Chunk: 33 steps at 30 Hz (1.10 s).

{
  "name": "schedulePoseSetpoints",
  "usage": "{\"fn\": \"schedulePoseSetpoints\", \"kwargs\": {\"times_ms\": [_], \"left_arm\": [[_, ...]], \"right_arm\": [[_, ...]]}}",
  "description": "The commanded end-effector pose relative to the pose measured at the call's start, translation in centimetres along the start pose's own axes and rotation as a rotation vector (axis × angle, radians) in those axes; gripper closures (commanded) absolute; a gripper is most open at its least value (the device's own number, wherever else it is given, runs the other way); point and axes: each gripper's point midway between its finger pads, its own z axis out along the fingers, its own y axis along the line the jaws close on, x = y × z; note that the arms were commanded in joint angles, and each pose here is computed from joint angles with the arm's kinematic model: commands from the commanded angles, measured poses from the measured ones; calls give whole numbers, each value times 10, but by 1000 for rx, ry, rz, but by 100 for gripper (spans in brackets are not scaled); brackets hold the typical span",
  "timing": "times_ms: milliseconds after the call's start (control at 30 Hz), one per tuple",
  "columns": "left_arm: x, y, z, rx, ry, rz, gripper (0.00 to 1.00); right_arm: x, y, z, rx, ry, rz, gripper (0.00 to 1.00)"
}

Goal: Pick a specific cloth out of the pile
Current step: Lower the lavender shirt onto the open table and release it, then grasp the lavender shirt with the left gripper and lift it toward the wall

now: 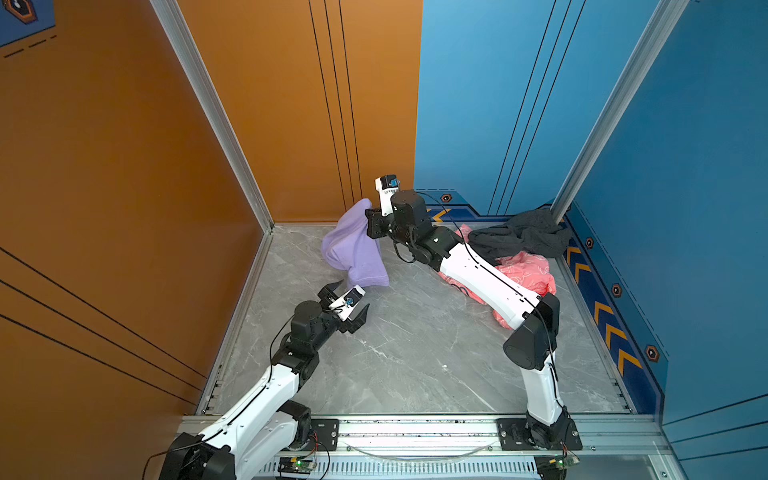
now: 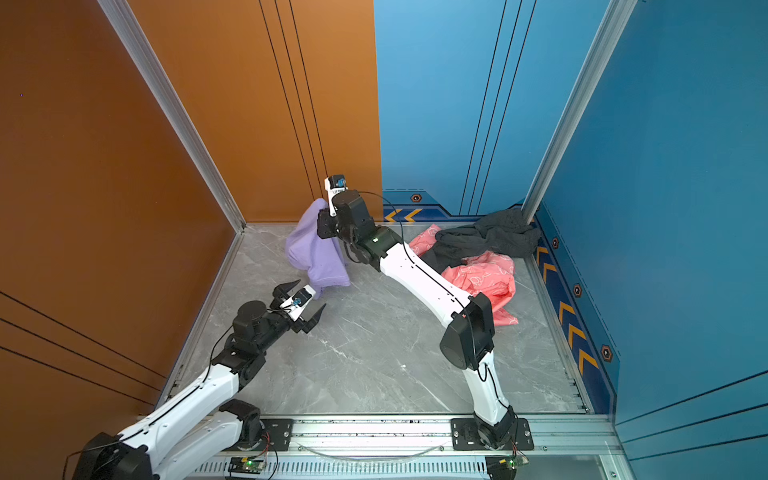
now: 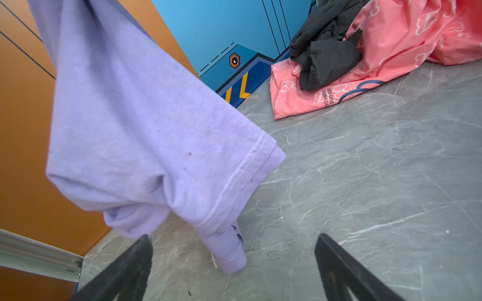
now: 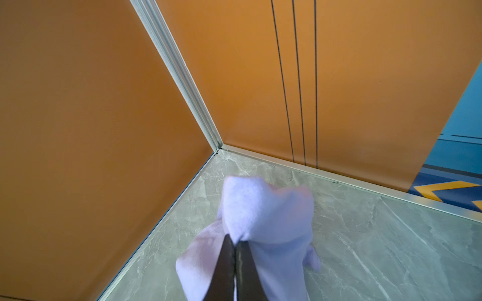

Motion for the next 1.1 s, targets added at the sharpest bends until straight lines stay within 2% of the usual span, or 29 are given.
{"fn": "schedulePoseSetpoints", "kwargs": {"times_ms": [0, 67, 167, 300, 333, 400, 600, 667, 800, 900, 1067], "left_arm": [[1, 6, -3, -50, 5, 19, 2], [2, 13, -5, -89, 13, 3, 2], [2, 29, -8, -172, 32, -61, 2], [6, 49, -11, -280, 63, -171, 2], [8, 53, -12, -302, 75, -206, 2], [10, 58, -13, -328, 99, -263, 2], [22, 53, 5, -254, 228, -406, 2], [24, 51, 14, -213, 239, -488, 2], [18, 59, 36, -200, 268, -724, 2], [8, 49, 56, -133, 269, -845, 2], [2, 32, 77, -45, 326, -903, 1]], "right_arm": [[44, -8, 5, -25, 132, 16, 66], [70, -25, -3, 12, 191, 19, 53], [93, -53, -23, 70, 231, 20, 44], [98, -73, -51, 107, 221, 26, 38], [92, -93, -59, 142, 205, 40, 38], [92, -103, -72, 161, 196, 46, 35], [88, -120, -108, 184, 158, 46, 29], [90, -125, -119, 191, 157, 38, 26], [97, -141, -137, 222, 159, 32, 24], [100, -152, -148, 242, 155, 48, 24], [99, -163, -161, 258, 144, 68, 24]]}}
